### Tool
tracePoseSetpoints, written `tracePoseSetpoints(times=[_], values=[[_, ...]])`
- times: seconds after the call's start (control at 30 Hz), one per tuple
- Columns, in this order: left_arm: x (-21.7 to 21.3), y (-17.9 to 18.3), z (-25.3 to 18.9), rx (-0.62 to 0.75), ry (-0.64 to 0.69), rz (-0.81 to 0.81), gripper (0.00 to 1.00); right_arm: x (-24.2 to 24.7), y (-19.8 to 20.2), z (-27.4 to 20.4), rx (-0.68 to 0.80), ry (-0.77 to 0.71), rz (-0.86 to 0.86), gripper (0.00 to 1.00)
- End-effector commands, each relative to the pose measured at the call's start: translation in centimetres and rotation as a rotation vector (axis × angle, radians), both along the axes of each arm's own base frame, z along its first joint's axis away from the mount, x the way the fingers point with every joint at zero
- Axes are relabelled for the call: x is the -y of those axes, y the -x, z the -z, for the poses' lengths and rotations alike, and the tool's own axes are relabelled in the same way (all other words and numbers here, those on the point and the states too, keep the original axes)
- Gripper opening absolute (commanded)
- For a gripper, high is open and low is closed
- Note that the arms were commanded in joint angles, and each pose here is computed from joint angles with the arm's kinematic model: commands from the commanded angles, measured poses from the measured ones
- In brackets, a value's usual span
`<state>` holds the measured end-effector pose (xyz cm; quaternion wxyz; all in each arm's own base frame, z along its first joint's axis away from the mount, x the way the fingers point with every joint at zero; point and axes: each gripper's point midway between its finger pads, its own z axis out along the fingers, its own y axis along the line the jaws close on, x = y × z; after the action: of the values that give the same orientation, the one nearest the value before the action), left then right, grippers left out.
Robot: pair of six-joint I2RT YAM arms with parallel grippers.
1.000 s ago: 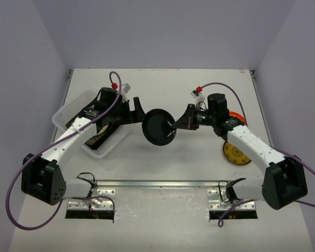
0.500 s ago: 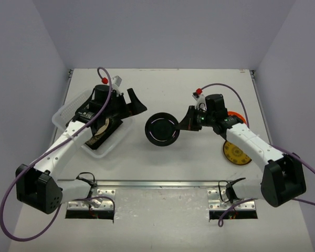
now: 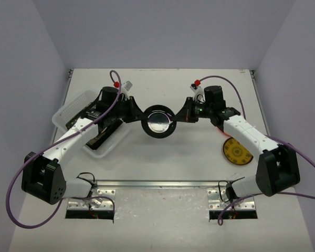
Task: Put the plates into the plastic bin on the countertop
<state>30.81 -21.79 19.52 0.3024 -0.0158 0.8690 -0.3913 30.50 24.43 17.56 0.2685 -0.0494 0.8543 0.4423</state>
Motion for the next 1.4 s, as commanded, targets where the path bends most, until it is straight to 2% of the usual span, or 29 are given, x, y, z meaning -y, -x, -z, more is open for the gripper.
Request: tracePoseSetpoints(times=[0.0,0.03,0.07,0.1,0.13,0.17,0.27,0.37,0.4,0.43,0.57,0.6,0.67,0.73,0.77,0.8,0.83,0.93,1.03,1.1,1.23,1.37], values=[[-0.7,-1.7,-2.3,0.081,-0.012,-0.082,0.00,-1.4,-0.3,-3.3,0.098,-0.083,-0.046,0.50],[-2.0,-2.3,-2.2,0.072,-0.040,-0.158,0.00,-0.9,-0.4,-2.8,0.097,-0.060,-0.018,0.77],[-3.5,-2.8,-2.0,0.059,-0.065,-0.238,0.00,-0.2,-0.6,-2.4,0.098,-0.034,0.013,0.95],[-5.1,-3.3,-1.9,0.049,-0.073,-0.307,0.00,0.4,-0.9,-1.7,0.097,-0.011,0.042,0.99],[-8.5,-4.4,-1.9,0.036,-0.063,-0.421,0.00,1.1,-0.8,-1.5,0.103,0.005,0.065,0.99],[-12.2,-4.8,-2.6,0.044,0.007,-0.528,0.00,2.2,-0.5,-1.0,0.103,0.024,0.100,0.99],[-20.7,-4.0,-1.6,0.007,0.099,-0.814,0.00,5.5,0.2,1.3,0.069,0.078,0.196,0.99],[-26.8,-2.5,-0.8,-0.008,0.129,-1.023,0.00,7.9,1.2,2.8,0.040,0.118,0.273,0.99],[-29.0,-1.7,-0.2,-0.019,0.140,-1.099,0.00,9.5,1.7,4.0,0.019,0.166,0.344,0.99],[-29.7,-1.5,0.7,-0.048,0.143,-1.119,0.00,10.4,1.9,4.5,0.020,0.194,0.387,0.99],[-30.3,-1.3,3.3,-0.123,0.143,-1.126,0.00,12.2,2.4,5.1,0.042,0.237,0.451,0.99],[-30.3,-1.3,3.7,-0.126,0.142,-1.126,0.05,12.3,2.5,5.0,0.048,0.244,0.448,0.99],[-30.4,-1.4,4.4,-0.134,0.136,-1.125,0.21,12.4,2.5,4.8,0.052,0.261,0.432,0.99],[-30.4,-1.3,4.8,-0.149,0.123,-1.119,0.48,12.4,2.5,4.6,0.046,0.269,0.421,0.99],[-30.5,-1.2,4.9,-0.152,0.116,-1.122,0.58,12.3,2.5,4.3,0.052,0.267,0.412,0.99],[-30.6,-1.1,4.9,-0.153,0.104,-1.130,0.76,12.3,2.3,4.0,0.061,0.267,0.413,0.99],[-30.8,-0.9,4.9,-0.156,0.097,-1.139,0.86,12.3,2.3,4.0,0.060,0.269,0.412,0.99],[-30.8,-0.3,3.6,-0.122,0.061,-1.135,1.00,13.0,1.8,3.4,0.070,0.296,0.430,0.99],[-30.5,0.2,1.7,-0.061,0.004,-1.091,1.00,14.5,1.1,3.9,0.041,0.369,0.473,0.99],[-29.4,0.8,0.5,-0.011,-0.051,-1.018,1.00,17.6,0.4,5.1,-0.007,0.520,0.578,0.99],[-23.9,0.9,-1.0,0.088,-0.062,-0.735,1.00,24.7,-0.4,6.8,-0.128,0.757,0.807,0.99],[-17.8,1.5,-1.3,0.149,-0.105,-0.494,1.00,30.3,-0.3,8.7,-0.269,0.740,1.020,0.99]])
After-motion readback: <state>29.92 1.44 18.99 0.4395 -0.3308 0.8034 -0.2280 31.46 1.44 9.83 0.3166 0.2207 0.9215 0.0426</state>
